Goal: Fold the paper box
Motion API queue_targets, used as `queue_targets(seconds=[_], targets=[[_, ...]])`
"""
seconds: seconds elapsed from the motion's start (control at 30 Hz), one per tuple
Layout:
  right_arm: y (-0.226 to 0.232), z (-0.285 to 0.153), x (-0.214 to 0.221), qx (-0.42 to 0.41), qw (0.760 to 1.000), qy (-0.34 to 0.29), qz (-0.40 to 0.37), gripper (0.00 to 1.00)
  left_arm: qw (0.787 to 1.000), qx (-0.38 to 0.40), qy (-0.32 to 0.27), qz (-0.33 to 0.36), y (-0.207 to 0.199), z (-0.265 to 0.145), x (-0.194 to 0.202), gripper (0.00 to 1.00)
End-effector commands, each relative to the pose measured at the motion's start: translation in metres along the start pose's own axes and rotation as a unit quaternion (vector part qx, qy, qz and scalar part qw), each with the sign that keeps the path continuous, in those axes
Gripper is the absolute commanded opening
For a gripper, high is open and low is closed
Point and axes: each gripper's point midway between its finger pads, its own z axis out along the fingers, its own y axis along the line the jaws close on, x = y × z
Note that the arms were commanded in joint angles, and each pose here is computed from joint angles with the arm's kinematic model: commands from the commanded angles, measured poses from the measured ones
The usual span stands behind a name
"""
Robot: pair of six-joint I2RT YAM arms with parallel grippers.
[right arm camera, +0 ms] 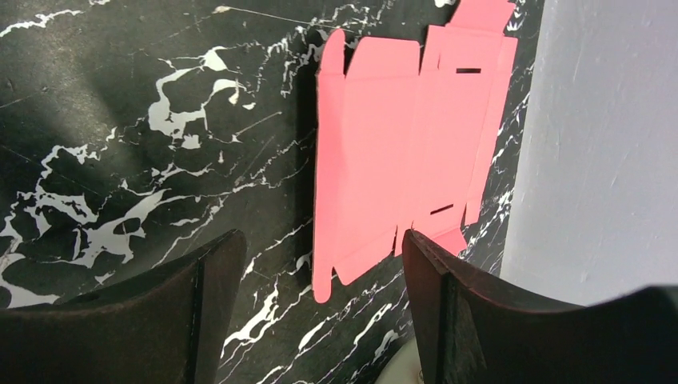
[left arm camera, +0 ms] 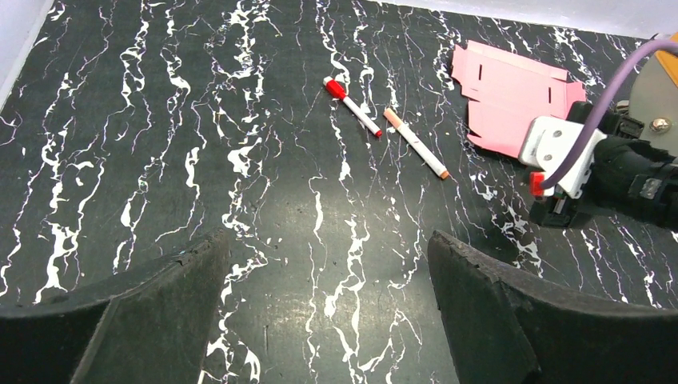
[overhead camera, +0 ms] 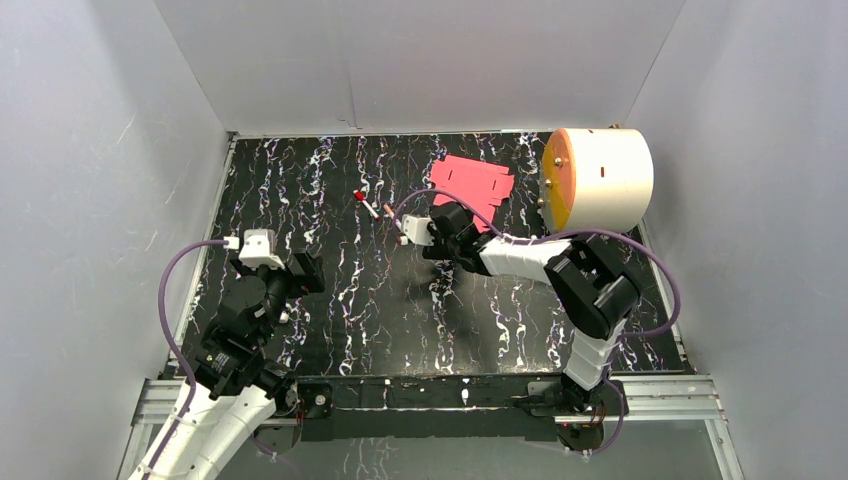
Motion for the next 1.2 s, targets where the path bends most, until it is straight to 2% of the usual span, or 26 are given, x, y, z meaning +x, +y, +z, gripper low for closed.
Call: queue_targets(seconds=[0.0, 0.23, 0.43, 0.6, 0.73, 0.9, 0.97, 1.17], targets=[[-0.012, 0.012, -0.009, 0.037, 0.999, -0.01, -0.033, 0.79, 1.0, -0.005, -0.004, 0.004, 0.001, 0.002, -0.002, 0.92], [-0.004, 0.042, 0.006, 0.036, 0.997, 0.016, -0.059, 0.75, 1.0, -0.004, -0.002, 0.007, 0.0, 0.003, -0.001, 0.92], [-0.007, 0.059, 0.01, 0.041, 0.996, 0.023, -0.074, 0.66, 1.0, -0.005, -0.003, 0.008, 0.0, 0.004, -0.001, 0.92], [-0.005, 0.062, 0.009, 0.03, 0.996, 0.026, -0.074, 0.5, 1.0, -0.006, -0.002, 0.008, 0.0, 0.004, -0.001, 0.92], [-0.002, 0.056, 0.007, 0.013, 0.997, 0.024, -0.065, 0.27, 1.0, -0.006, -0.001, 0.009, 0.0, 0.004, 0.0, 0.92], [0.003, 0.042, 0.004, -0.003, 0.998, 0.019, -0.056, 0.03, 1.0, -0.008, -0.001, 0.009, 0.001, 0.004, 0.0, 0.92], [0.009, 0.034, -0.001, -0.01, 0.998, 0.013, -0.054, 0.0, 1.0, -0.011, -0.001, 0.009, 0.002, 0.004, 0.0, 0.92], [0.04, -0.004, -0.02, -0.027, 0.998, -0.002, -0.06, 0.0, 1.0, -0.016, -0.001, 0.01, 0.004, 0.004, 0.001, 0.92]])
